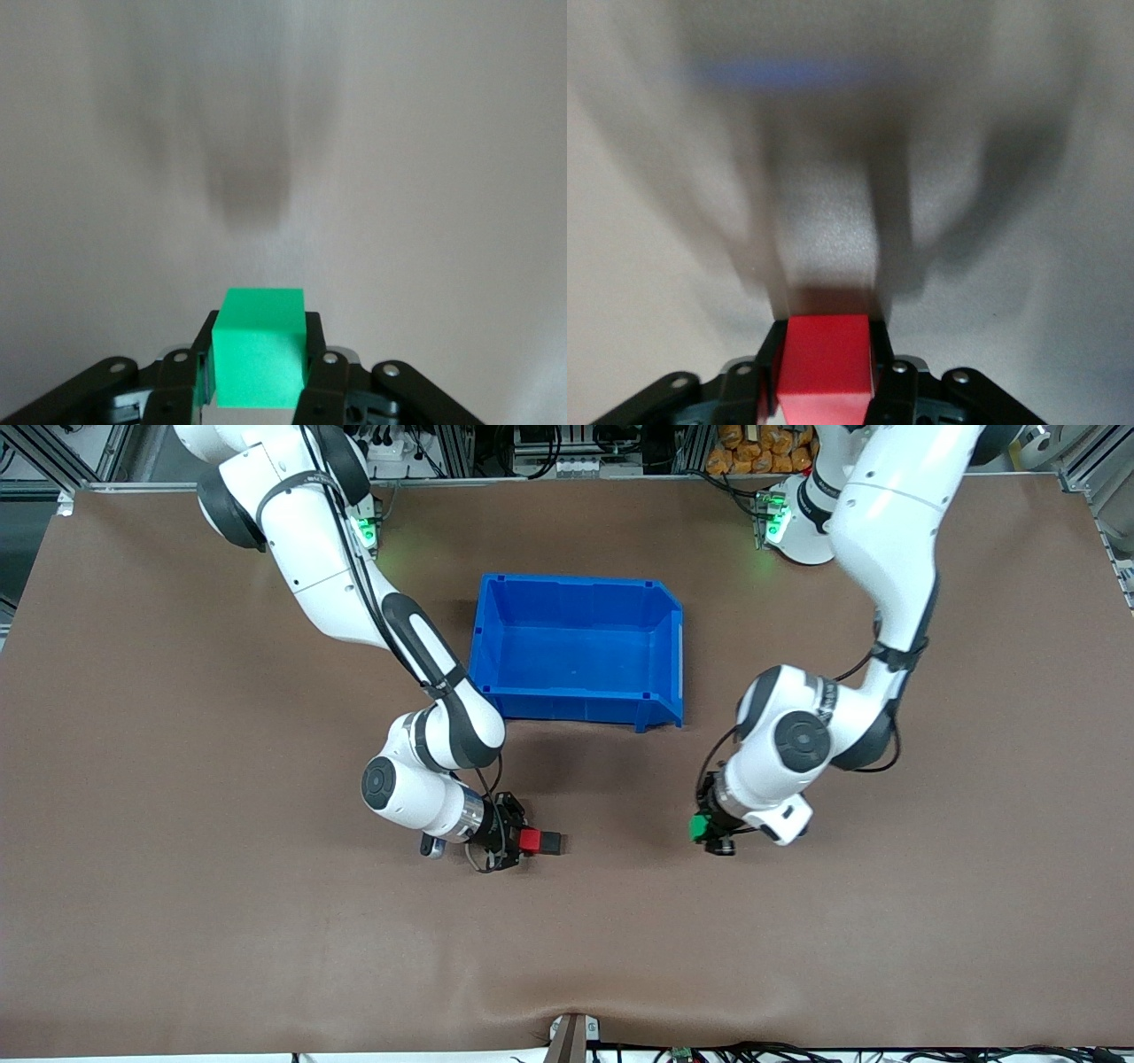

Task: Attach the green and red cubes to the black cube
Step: 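Set the red cube against the black cube and open the right gripper, then withdraw the right gripper while the left gripper carries the green cube toward the black cube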

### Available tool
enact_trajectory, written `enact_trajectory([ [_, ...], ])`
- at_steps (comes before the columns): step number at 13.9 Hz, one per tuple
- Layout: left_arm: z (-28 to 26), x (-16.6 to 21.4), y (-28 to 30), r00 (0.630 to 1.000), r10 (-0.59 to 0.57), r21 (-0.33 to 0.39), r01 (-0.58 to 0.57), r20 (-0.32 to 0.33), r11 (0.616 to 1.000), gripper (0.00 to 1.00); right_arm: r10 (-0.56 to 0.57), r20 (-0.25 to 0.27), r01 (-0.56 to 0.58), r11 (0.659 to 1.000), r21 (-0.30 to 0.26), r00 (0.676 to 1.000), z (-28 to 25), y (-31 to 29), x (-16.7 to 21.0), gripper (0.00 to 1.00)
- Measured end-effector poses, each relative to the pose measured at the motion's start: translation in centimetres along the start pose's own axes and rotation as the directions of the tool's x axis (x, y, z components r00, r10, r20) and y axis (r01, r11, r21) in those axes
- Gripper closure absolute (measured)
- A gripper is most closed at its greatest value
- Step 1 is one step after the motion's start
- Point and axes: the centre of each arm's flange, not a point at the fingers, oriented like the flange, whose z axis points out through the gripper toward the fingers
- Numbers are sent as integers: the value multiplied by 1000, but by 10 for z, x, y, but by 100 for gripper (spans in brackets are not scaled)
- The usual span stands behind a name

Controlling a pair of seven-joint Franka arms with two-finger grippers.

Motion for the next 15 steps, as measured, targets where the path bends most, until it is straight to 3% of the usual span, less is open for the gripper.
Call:
enact_trajectory([
  [5, 11, -31, 3, 999, -48, -10, 49, 16, 999, 61, -83, -68, 87, 995, 45, 994, -26, -23, 5, 4],
  [6, 19, -41, 0, 999, -44, -6, 44, 17, 999, 61, -94, -83, 98, 994, 39, 992, -42, -35, 10, 0],
  [9, 40, -72, -10, 1000, -10, 0, 10, 23, 1000, 61, -182, -126, 174, 982, -71, 975, -120, -68, 43, 0],
  [11, 41, -90, -14, 999, 9, -9, -9, 34, 1000, 61, -250, -101, 227, 955, -193, 963, -178, -79, 80, 0],
  [13, 40, -108, -19, 999, 30, -19, -30, 44, 999, 61, -339, -70, 311, 913, -264, 938, -244, -90, 118, 0],
  [15, 45, -124, -24, 998, 33, -42, -31, 57, 999, 61, -487, -81, 438, 837, -328, 870, -316, -92, 142, 0],
])
